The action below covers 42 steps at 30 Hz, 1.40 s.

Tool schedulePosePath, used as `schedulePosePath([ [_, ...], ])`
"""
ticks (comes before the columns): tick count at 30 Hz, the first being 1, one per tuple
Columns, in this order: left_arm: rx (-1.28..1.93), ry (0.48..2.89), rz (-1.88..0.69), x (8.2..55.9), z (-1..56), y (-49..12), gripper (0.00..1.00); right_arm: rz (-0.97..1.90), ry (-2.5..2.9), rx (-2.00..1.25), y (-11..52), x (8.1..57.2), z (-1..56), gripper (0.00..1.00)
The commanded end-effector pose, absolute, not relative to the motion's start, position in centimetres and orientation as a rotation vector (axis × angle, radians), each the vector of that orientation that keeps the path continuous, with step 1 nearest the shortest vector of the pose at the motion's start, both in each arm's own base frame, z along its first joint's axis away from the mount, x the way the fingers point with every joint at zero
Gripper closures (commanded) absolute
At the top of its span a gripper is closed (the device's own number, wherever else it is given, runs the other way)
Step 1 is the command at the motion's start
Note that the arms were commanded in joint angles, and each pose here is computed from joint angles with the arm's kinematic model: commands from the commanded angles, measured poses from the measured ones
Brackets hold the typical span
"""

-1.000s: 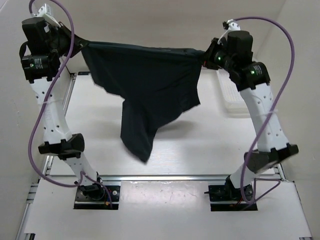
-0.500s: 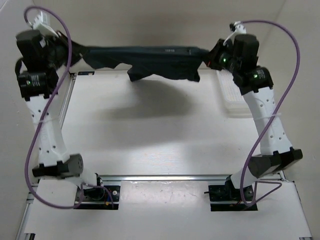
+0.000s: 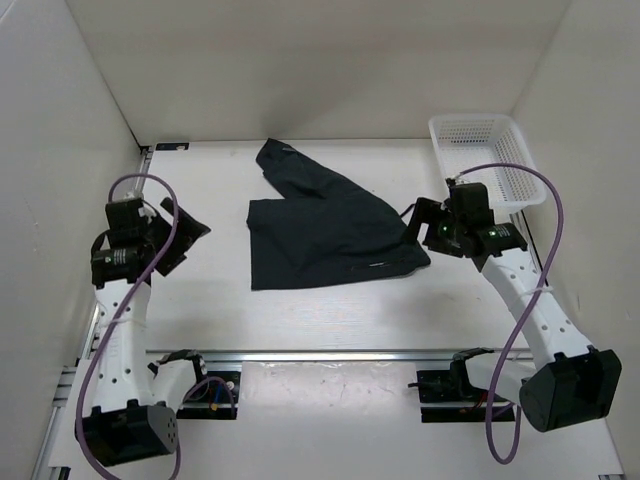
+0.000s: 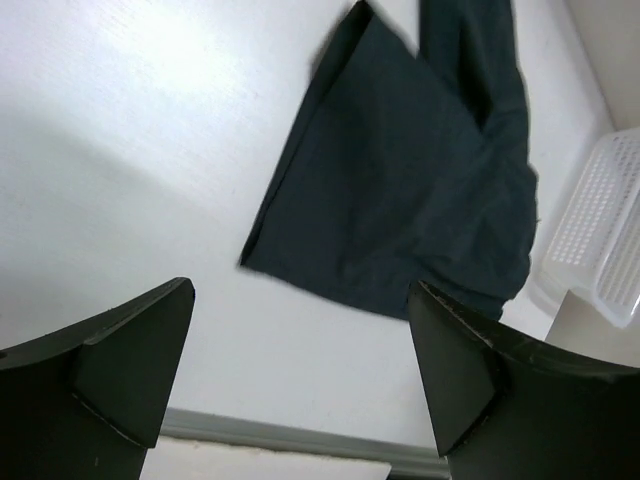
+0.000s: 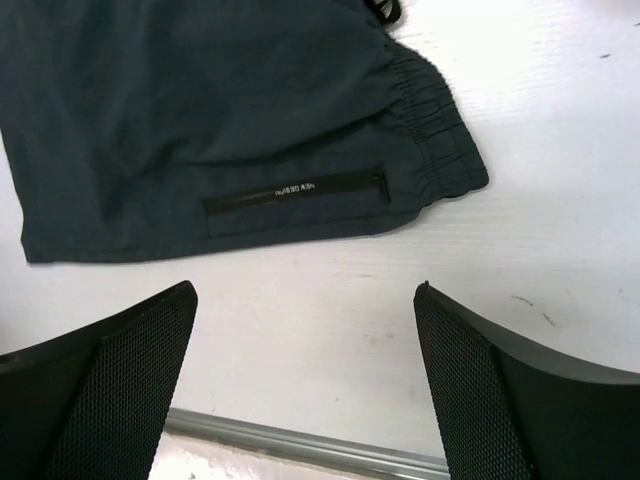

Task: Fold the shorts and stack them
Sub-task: Flatten the shorts out

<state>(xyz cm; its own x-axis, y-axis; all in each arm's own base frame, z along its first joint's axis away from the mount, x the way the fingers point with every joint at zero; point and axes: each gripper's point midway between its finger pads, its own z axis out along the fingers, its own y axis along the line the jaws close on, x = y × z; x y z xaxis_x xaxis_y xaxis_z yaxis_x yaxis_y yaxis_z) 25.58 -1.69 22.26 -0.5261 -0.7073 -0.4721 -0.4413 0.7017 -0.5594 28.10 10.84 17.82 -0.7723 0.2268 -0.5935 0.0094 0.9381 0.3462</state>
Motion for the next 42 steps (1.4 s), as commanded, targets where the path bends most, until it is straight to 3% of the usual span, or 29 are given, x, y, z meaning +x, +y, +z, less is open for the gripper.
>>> schedulePosePath([
  [1,-0.809,2.072,-0.435,28.7,26.8,0.0,0.01,0.361,2.361,0.193,9.8,28.9,20.1,0.07],
  [6,-0.711,2.228,-0.416,31.0,24.7,-1.3,0.25,0.32,2.497,0.247,9.7,29.3,17.8,0.13],
  [8,-0.694,2.334,-0.415,31.3,22.3,-2.3,0.25,0.321,2.522,0.274,9.5,29.5,17.1,0.13],
  [9,-0.676,2.424,-0.42,30.4,19.9,-3.7,0.21,0.329,2.555,0.302,9.5,29.4,16.0,0.13],
  [10,-0.685,2.469,-0.426,29.9,18.6,-4.4,0.12,0.337,2.581,0.366,8.6,29.3,15.1,0.11],
  [13,-0.67,2.642,-0.463,27.8,13.5,-7.8,0.02,0.532,2.611,0.511,8.5,29.5,13.5,0.09],
  [19,-0.649,2.821,-0.431,26.0,7.9,-12.5,0.01,0.706,2.622,0.665,8.7,30.2,10.3,0.08],
  [25,-0.694,2.894,-0.308,26.2,3.6,-12.4,0.01,0.761,2.662,0.746,9.4,31.5,7.5,0.12],
  [29,-0.7,2.912,-0.294,27.8,2.4,-12.8,0.08,0.729,2.697,0.775,9.1,32.0,5.6,0.16],
  [33,-0.673,2.93,-0.286,28.5,1.9,-13.4,0.31,0.7,2.71,0.789,8.8,32.5,4.2,0.23],
  [34,-0.673,2.927,-0.274,28.5,1.9,-13.2,0.47,0.698,2.718,0.794,8.8,32.4,3.9,0.27],
  [36,-0.658,2.925,-0.276,29.2,1.9,-13.4,0.66,0.698,2.717,0.793,8.8,32.5,3.2,0.32],
  [38,-0.651,2.915,-0.295,29.7,2.3,-13.3,0.9,0.694,2.736,0.805,8.8,32.3,2.2,0.52],
  [39,-0.646,2.897,-0.302,30.5,2.7,-13.0,0.9,0.694,2.734,0.804,8.8,32.5,1.9,0.64],
  [40,-0.642,2.884,-0.307,30.8,3.3,-12.7,0.9,0.696,2.726,0.799,8.8,32.8,2.2,0.84],
  [42,-0.649,2.815,-0.339,32.4,5.8,-12.2,0.9,0.692,2.737,0.787,8.7,32.9,2.1,1.0],
])
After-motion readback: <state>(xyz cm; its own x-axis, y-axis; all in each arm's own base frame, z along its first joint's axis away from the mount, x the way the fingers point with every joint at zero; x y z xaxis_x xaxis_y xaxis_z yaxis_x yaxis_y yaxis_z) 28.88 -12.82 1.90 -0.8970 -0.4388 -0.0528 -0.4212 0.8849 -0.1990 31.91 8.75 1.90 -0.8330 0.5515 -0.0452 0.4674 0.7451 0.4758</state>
